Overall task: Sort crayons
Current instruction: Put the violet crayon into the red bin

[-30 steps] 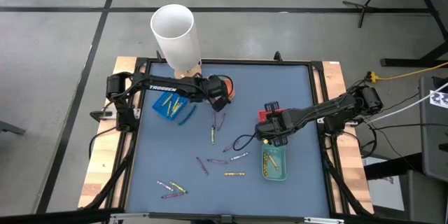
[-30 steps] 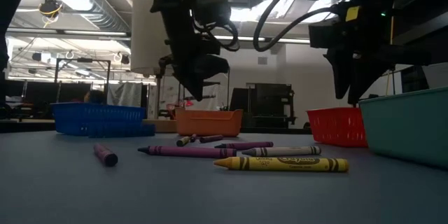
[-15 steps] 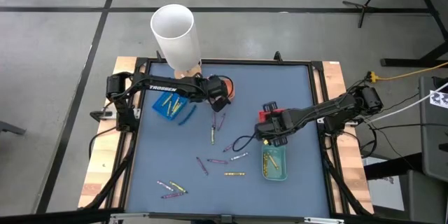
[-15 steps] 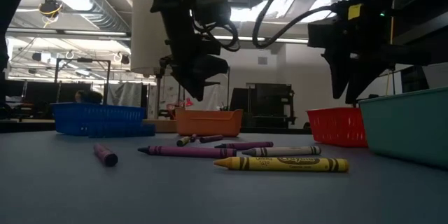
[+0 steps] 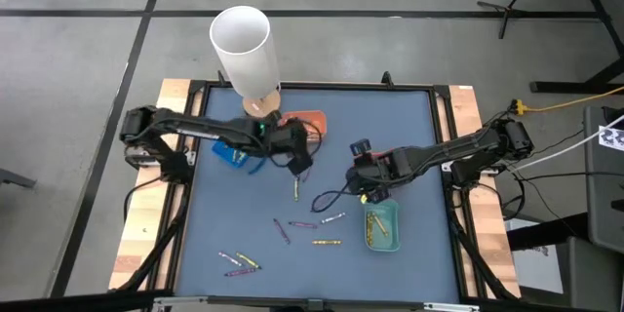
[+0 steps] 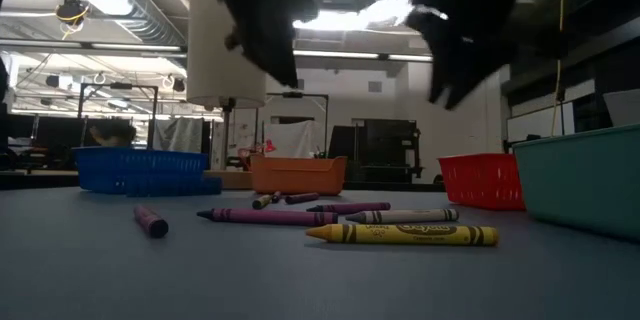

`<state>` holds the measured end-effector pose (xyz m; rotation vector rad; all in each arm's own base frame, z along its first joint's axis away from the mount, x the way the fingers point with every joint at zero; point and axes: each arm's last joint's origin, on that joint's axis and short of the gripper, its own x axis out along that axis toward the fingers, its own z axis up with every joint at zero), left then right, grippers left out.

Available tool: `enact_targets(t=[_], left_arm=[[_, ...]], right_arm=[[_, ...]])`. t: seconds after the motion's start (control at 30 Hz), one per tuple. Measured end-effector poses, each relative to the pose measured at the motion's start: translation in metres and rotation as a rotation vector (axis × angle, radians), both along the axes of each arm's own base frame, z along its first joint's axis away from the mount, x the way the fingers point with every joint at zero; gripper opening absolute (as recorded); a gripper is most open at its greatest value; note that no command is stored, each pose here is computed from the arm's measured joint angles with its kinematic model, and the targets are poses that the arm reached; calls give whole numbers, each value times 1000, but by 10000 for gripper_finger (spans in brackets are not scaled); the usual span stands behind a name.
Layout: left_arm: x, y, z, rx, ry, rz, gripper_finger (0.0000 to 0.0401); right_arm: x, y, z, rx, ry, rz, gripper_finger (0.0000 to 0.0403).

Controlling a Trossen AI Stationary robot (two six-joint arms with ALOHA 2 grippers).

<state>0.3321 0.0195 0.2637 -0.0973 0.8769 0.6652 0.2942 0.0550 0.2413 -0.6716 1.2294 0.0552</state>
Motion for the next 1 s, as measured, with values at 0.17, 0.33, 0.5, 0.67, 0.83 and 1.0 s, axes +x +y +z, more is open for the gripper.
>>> enact_targets(t=[0.17,0.33,0.5,0.67,0.83,1.0], left_arm=[[-13,-34,16,-30,-49,-60,92],[-26,-66,20,-78,-49,-90,92],[-38,-97,21,-111,-38,-139,92],[-46,-121,20,-137,-52,-175,92],[-52,-137,21,-116,-69,-206,92],[-56,-144,22,-66,-88,-208,92]], right_arm=[[18,5,8,45,-160,119,122],[33,2,7,81,-234,211,122],[49,-16,-4,132,-270,200,122],[66,-41,-26,204,-263,165,122],[80,-65,-50,261,-262,134,122],[90,-83,-72,291,-259,126,122]])
